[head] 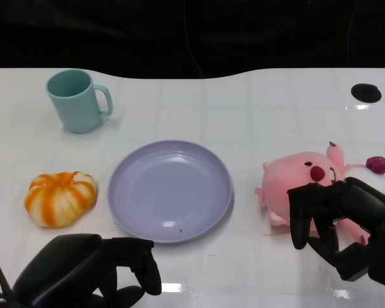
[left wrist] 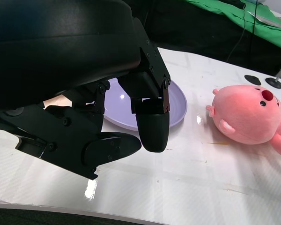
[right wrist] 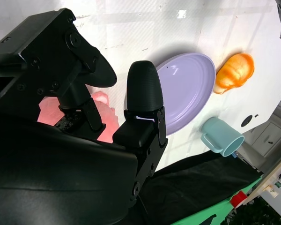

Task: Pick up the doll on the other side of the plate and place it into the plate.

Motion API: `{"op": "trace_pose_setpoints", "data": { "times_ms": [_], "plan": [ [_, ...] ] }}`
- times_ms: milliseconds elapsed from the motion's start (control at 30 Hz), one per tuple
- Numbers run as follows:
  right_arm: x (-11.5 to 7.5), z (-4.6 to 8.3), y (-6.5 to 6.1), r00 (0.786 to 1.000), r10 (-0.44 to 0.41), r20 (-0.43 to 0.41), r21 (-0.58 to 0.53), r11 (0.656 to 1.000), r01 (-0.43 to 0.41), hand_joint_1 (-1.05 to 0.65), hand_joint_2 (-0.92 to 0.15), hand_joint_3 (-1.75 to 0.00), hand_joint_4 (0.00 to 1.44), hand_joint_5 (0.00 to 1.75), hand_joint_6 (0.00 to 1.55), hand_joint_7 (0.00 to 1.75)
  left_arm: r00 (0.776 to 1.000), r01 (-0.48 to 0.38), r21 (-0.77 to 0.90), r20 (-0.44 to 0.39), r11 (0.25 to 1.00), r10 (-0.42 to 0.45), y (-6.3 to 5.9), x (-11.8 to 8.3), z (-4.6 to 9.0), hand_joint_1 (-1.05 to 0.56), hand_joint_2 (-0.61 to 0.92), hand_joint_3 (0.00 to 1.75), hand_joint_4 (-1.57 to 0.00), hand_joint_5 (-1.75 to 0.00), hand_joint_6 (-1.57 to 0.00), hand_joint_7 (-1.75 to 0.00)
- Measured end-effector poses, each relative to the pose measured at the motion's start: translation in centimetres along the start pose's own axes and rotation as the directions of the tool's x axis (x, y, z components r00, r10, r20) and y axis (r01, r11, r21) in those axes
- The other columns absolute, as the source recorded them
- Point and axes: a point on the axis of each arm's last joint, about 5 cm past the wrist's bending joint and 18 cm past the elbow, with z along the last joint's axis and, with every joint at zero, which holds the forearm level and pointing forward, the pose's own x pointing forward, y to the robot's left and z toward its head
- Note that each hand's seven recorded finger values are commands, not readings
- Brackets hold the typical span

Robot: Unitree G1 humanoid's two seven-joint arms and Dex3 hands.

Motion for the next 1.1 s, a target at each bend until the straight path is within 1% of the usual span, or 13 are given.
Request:
{"op": "trace_pose_setpoints", "data": {
  "times_ms": [533, 800, 867, 900, 933, 967, 1000, 1033, 1067, 1100],
  "plan": [
    [0.07, 0.02, -0.07, 1.0, -0.001, 0.004, 0.004, 1.0, 0.001, -0.01, -0.33, -1.4, 0.91, 1.75, 0.76, 1.55, 1.0, 0.0, -0.016, 0.005, 1.0, 0.0, 0.0, 0.02, -0.02, -0.21, 0.74, 0.66, -0.7, -1.47, -0.74, -1.12],
    [0.1, 0.0, -0.07, 1.0, -0.001, 0.004, 0.005, 1.0, 0.001, -0.02, -0.32, -1.41, 0.9, 1.75, 0.78, 1.5, 1.0, 0.0, -0.015, 0.006, 1.0, 0.0, 0.01, 0.03, -0.01, -0.2, 0.74, 0.66, -0.7, -1.47, -0.74, -1.12],
    [0.12, -0.02, -0.06, 1.0, -0.002, 0.004, 0.008, 1.0, 0.002, -0.02, -0.32, -1.42, 0.87, 1.75, 0.79, 1.45, 1.0, 0.0, -0.015, 0.006, 1.0, 0.0, 0.01, 0.03, -0.01, -0.21, 0.74, 0.66, -0.69, -1.47, -0.74, -1.12],
    [0.14, -0.04, -0.03, 1.0, -0.003, 0.005, 0.013, 1.0, 0.003, 0.0, -0.33, -1.41, 0.86, 1.68, 0.8, 1.37, 1.0, 0.0, -0.015, 0.006, 1.0, 0.0, 0.01, 0.03, -0.01, -0.21, 0.74, 0.66, -0.69, -1.47, -0.74, -1.12],
    [0.17, -0.06, 0.01, 1.0, -0.005, 0.007, 0.02, 1.0, 0.004, 0.01, -0.33, -1.41, 0.85, 1.66, 0.8, 1.34, 1.0, 0.0, -0.015, 0.006, 1.0, 0.0, 0.01, 0.03, -0.01, -0.2, 0.74, 0.66, -0.69, -1.47, -0.74, -1.12],
    [0.2, -0.09, 0.04, 1.0, -0.007, 0.009, 0.027, 1.0, 0.006, 0.01, -0.34, -1.38, 0.82, 1.59, 0.79, 1.27, 1.0, 0.0, -0.015, 0.006, 1.0, 0.0, 0.02, 0.03, -0.01, -0.2, 0.74, 0.66, -0.69, -1.47, -0.74, -1.12],
    [0.22, -0.09, 0.07, 1.0, -0.01, 0.012, 0.034, 0.999, 0.01, 0.01, -0.35, -1.33, 0.79, 1.48, 0.78, 1.16, 1.0, 0.0, -0.015, 0.006, 1.0, 0.0, 0.02, 0.03, -0.01, -0.2, 0.74, 0.66, -0.69, -1.47, -0.74, -1.12],
    [0.24, -0.08, 0.08, 1.0, -0.015, 0.016, 0.043, 0.999, 0.015, 0.01, -0.36, -1.29, 0.78, 1.43, 0.78, 1.1, 1.0, 0.0, -0.014, 0.006, 1.0, 0.0, 0.02, 0.03, -0.01, -0.2, 0.74, 0.66, -0.69, -1.47, -0.74, -1.12],
    [0.28, -0.06, 0.08, 1.0, -0.022, 0.02, 0.046, 0.999, 0.021, -0.01, -0.38, -1.21, 0.75, 1.33, 0.75, 1.0, 1.0, 0.0, -0.014, 0.005, 1.0, 0.0, 0.02, 0.03, -0.02, -0.2, 0.74, 0.66, -0.69, -1.47, -0.74, -1.12],
    [0.32, -0.02, 0.07, 0.999, -0.03, 0.025, 0.048, 0.998, 0.029, -0.04, -0.42, -1.07, 0.72, 1.2, 0.73, 0.87, 1.0, 0.0, -0.015, 0.005, 1.0, 0.0, 0.01, 0.03, -0.03, -0.21, 0.74, 0.66, -0.69, -1.47, -0.74, -1.12]
  ]
}}
